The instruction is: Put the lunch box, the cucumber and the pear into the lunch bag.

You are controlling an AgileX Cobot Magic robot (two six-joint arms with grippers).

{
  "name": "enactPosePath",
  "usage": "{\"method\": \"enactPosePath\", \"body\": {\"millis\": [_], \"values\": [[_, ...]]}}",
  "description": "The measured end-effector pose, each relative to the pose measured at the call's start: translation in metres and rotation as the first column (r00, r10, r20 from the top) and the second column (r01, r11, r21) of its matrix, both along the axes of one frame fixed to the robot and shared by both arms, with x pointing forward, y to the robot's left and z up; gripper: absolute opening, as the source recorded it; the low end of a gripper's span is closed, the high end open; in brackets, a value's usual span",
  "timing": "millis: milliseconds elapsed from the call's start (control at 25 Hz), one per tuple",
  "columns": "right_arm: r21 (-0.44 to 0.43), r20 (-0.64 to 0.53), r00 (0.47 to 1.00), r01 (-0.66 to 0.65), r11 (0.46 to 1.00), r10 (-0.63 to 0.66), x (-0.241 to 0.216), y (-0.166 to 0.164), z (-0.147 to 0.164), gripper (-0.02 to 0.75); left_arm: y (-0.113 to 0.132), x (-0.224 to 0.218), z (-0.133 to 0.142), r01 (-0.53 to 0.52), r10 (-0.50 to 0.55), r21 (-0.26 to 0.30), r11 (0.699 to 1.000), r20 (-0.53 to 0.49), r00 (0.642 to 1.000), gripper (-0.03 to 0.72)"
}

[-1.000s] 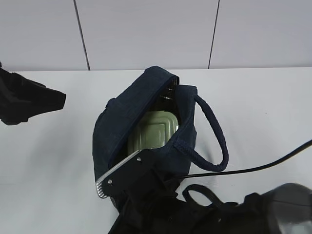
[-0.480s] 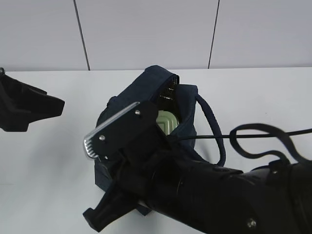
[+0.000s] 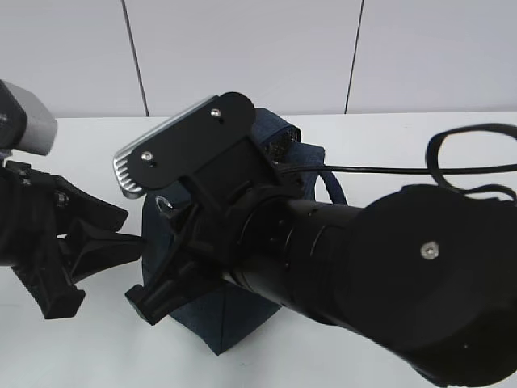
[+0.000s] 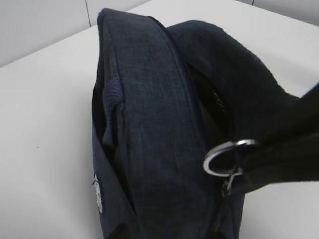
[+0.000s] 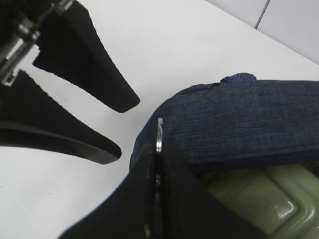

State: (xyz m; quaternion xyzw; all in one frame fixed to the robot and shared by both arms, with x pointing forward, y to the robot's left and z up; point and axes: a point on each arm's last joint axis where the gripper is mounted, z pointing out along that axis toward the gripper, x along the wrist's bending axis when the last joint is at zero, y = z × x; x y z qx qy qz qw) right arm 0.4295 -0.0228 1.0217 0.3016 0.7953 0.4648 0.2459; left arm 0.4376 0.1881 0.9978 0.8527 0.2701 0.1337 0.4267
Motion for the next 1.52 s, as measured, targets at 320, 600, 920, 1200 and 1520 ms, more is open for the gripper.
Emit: {"method": "enactPosePath", "body": {"millis": [320, 600, 920, 1200, 1520], "values": [[0.010, -0.028, 0.999, -0.019, 1.000, 0.020, -0.003, 0.000, 0.001, 0.000, -0.012, 0.021, -0.042, 0.000, -0.005, -0.043, 0.999, -0.120, 0.993, 0.272], [0.030, -0.027, 0.999, 0.040, 0.999, -0.039, 0.004, -0.004, 0.006, 0.000, -0.018, 0.023, -0.054, 0.026, -0.041, -0.086, 0.996, -0.173, 0.984, 0.023], [0.062, 0.011, 0.977, 0.210, 0.976, -0.211, 0.051, -0.034, 0.038, 0.000, -0.018, 0.024, -0.053, 0.022, -0.038, -0.093, 0.995, -0.173, 0.984, 0.011], [0.167, -0.086, 0.929, 0.370, 0.914, -0.360, 0.107, -0.089, 0.054, 0.000, -0.018, 0.024, -0.054, 0.024, -0.038, -0.086, 0.996, -0.171, 0.985, 0.009], [0.207, -0.213, 0.880, 0.465, 0.861, -0.425, 0.181, -0.145, 0.013, 0.000, -0.017, 0.020, -0.057, 0.009, -0.026, -0.089, 0.996, -0.191, 0.981, 0.008]]}}
